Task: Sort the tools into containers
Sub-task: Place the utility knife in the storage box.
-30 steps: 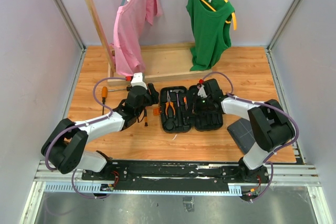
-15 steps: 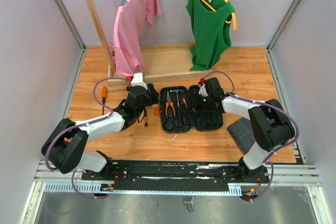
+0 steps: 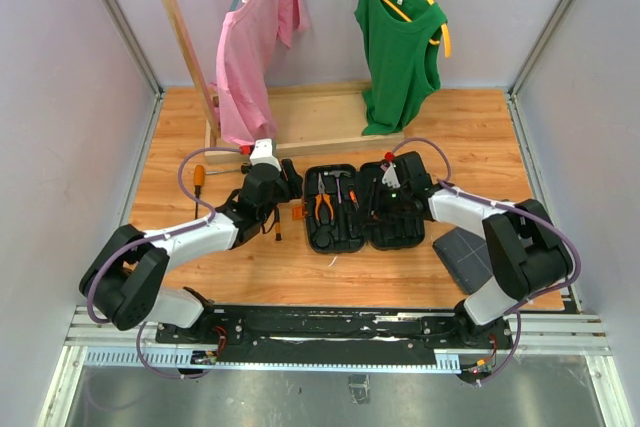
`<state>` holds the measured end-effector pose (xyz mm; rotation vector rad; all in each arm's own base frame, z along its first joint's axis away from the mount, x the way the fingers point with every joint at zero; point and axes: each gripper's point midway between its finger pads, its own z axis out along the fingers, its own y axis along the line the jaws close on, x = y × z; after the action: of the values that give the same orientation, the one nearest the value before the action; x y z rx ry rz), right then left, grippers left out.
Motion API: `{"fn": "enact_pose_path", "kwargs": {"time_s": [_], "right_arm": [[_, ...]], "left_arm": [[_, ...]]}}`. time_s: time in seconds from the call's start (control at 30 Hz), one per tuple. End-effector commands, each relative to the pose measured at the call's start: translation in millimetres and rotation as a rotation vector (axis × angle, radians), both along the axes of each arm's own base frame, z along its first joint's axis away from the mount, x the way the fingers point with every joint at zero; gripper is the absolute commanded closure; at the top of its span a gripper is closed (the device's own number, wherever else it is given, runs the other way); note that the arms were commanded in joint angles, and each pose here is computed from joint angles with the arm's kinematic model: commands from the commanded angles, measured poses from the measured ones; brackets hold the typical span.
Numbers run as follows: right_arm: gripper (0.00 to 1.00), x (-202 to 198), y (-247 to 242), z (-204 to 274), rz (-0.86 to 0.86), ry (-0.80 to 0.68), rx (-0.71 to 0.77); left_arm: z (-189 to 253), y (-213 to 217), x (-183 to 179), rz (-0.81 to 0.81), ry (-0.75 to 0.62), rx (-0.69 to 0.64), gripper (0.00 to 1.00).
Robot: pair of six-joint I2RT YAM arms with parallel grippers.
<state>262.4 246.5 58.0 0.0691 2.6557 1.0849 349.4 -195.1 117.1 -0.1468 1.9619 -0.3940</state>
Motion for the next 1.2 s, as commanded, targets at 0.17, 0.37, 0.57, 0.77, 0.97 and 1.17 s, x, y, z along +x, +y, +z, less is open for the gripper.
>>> {"fn": "enact_pose_path", "kwargs": {"time_s": [0.17, 0.37, 0.57, 0.77, 0.97, 1.17], "right_arm": [[0.72, -4.0, -4.3, 1.0, -0.008, 0.007, 0.01], [0.73, 10.5, 4.6, 3.5, -0.02, -0.001, 0.034], [0.69, 12.4, 5.2, 7.2, -0.002, -0.016, 0.0], [0.66, 7.1, -8.4, 8.0, -0.013, -0.039, -0.067], [0.64, -0.5, -10.4, 10.1, 0.003, -0.037, -0.072], [0.63, -3.7, 0.5, 11.6, 0.04, -0.037, -0.061]], "left_arm": [[2.6, -1.3, 5.2, -0.001, -0.017, -0.003, 0.41], [3.0, -0.9, 5.3, 0.0, -0.018, 0.0, 0.41], [3.1, -1.2, 5.4, -0.001, -0.017, 0.0, 0.41], [2.5, -2.3, 5.3, -0.004, -0.014, -0.004, 0.41], [1.5, -2.9, 5.1, -0.007, -0.01, -0.003, 0.41], [0.9, -3.2, 5.0, -0.008, -0.007, -0.003, 0.41]]}}
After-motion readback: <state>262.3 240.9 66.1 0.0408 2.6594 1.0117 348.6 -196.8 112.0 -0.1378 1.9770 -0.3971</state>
